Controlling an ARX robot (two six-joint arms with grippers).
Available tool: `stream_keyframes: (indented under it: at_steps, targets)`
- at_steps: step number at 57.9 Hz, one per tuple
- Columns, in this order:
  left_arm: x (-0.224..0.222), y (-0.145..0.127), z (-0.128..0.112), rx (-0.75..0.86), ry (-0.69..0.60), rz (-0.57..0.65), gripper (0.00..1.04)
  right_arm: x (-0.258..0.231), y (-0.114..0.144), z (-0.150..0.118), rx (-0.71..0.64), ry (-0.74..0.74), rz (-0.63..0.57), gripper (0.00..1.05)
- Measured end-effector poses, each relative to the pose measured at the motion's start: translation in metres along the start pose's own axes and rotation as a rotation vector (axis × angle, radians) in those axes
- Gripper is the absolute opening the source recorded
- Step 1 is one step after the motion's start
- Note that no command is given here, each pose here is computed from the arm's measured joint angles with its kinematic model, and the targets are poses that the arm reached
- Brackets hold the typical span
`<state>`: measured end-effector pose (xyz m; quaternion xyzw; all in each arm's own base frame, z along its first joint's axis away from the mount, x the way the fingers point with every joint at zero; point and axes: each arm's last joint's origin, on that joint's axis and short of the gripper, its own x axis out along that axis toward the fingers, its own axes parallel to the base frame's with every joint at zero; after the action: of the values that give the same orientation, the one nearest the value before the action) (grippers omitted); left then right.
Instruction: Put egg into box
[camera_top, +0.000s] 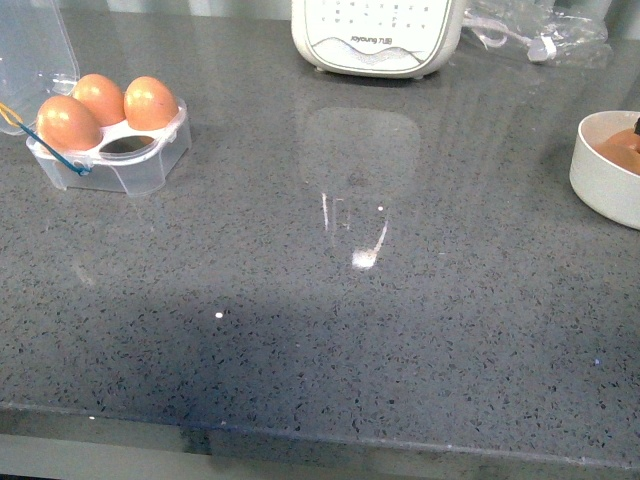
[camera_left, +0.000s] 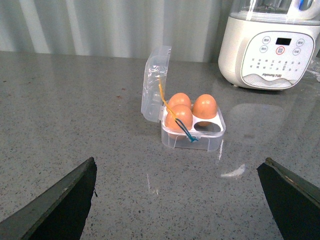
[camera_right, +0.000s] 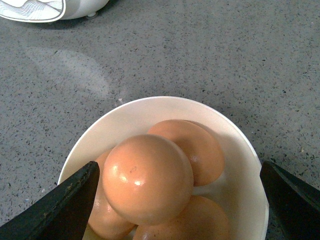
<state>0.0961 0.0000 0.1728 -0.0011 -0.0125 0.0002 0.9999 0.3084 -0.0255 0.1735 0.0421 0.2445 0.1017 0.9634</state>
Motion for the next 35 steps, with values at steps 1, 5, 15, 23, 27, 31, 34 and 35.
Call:
stream_keyframes:
  at_steps: [1, 5, 15, 23, 27, 31, 34, 35]
  targets:
    - [0.0000, 0.0000, 0.0000, 0.000, 0.000, 0.000, 0.98, 0.0002, 0.0002, 0.0000, -0.001, -0.001, -0.001, 0.94]
    - [0.0000, 0.0000, 0.0000, 0.000, 0.000, 0.000, 0.98, 0.0007, 0.0009, 0.0004, -0.006, -0.006, -0.004, 0.80]
    - [0.0000, 0.0000, 0.0000, 0.000, 0.000, 0.000, 0.98, 0.0017, 0.0045, 0.0006, -0.017, -0.006, 0.005, 0.50]
    - [0.0000, 0.0000, 0.0000, 0.000, 0.000, 0.000, 0.98, 0.0017, 0.0050, 0.0004, -0.023, -0.002, 0.005, 0.43]
    - [0.0000, 0.0000, 0.0000, 0.000, 0.000, 0.000, 0.98, 0.0010, 0.0051, 0.0008, -0.024, -0.001, 0.003, 0.43]
    - [0.0000, 0.0000, 0.0000, 0.000, 0.000, 0.000, 0.98, -0.0006, 0.0057, 0.0020, -0.027, -0.003, -0.006, 0.43]
    - [0.0000, 0.0000, 0.0000, 0.000, 0.000, 0.000, 0.98, -0.0023, 0.0066, 0.0035, -0.032, -0.006, -0.008, 0.43]
    - [0.0000, 0.0000, 0.0000, 0.000, 0.000, 0.000, 0.98, -0.0028, 0.0068, 0.0040, -0.035, -0.007, -0.009, 0.43]
